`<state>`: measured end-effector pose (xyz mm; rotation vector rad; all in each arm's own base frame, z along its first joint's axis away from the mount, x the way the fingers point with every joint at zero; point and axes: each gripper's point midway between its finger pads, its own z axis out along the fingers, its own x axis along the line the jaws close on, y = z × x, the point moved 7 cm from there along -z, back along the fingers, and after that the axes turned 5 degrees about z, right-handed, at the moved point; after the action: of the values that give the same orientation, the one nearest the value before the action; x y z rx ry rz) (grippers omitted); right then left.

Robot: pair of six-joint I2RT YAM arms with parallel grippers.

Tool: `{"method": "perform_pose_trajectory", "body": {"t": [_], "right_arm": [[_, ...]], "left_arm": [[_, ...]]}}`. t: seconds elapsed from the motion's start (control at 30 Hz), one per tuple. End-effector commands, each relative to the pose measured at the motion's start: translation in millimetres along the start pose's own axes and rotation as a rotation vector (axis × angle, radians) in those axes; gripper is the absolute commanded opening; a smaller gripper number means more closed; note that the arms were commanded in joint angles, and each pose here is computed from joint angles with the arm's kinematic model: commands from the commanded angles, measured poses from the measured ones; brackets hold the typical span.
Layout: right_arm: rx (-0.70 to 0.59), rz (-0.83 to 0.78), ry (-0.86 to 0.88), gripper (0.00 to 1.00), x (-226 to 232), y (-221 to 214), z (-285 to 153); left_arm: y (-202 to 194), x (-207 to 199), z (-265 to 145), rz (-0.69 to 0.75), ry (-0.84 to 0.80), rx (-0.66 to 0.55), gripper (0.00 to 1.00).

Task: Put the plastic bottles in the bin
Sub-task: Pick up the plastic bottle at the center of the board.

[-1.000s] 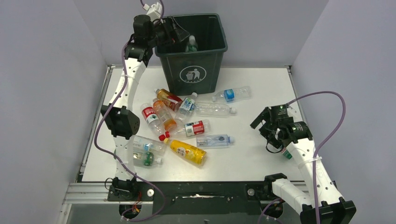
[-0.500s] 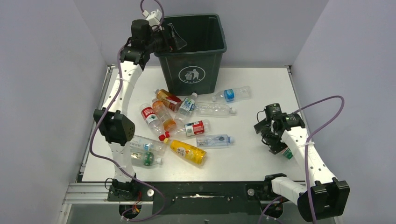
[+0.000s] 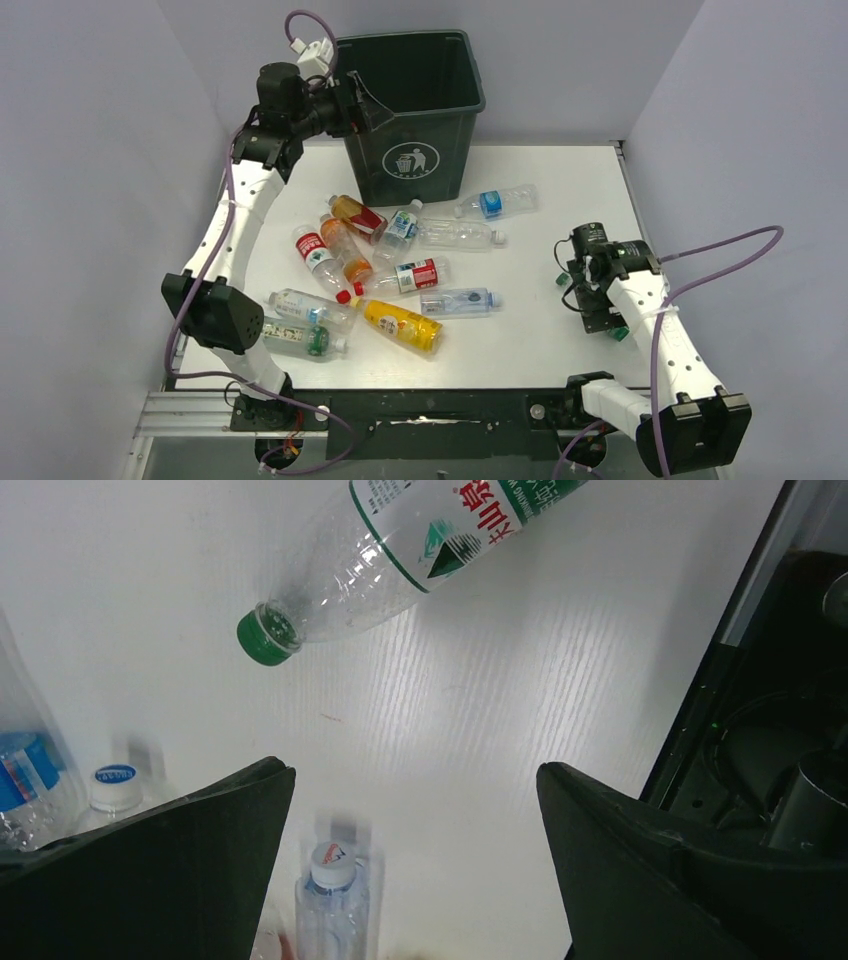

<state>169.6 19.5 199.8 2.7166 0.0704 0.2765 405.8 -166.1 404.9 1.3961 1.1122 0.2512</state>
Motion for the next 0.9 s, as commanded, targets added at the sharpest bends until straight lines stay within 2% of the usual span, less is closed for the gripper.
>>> {"method": "perform_pose_trajectory", "body": {"t": [0.0,0.2,0.43,0.87], "right_arm": [[-0.111,0.156,-0.036,0.98,3,16,-2],[-0.141,0.227,-0.106,0.98,4,18,10],[-0.158,0.318,-0.159,0.99,10,19,25],[-0.187,0.471,-0.209,1.0,17,18,60]], "left_arm": [[14,-18,-19,0.081,-0.057,-0.072,0.85],[9,-36,-38,0.066,-0.103,-0.086,0.85],[-16,-58,-51,0.063,-0.153,-0.057,0.85],[-72,-89,-53,0.113,-0.181,0.084,0.85]]}}
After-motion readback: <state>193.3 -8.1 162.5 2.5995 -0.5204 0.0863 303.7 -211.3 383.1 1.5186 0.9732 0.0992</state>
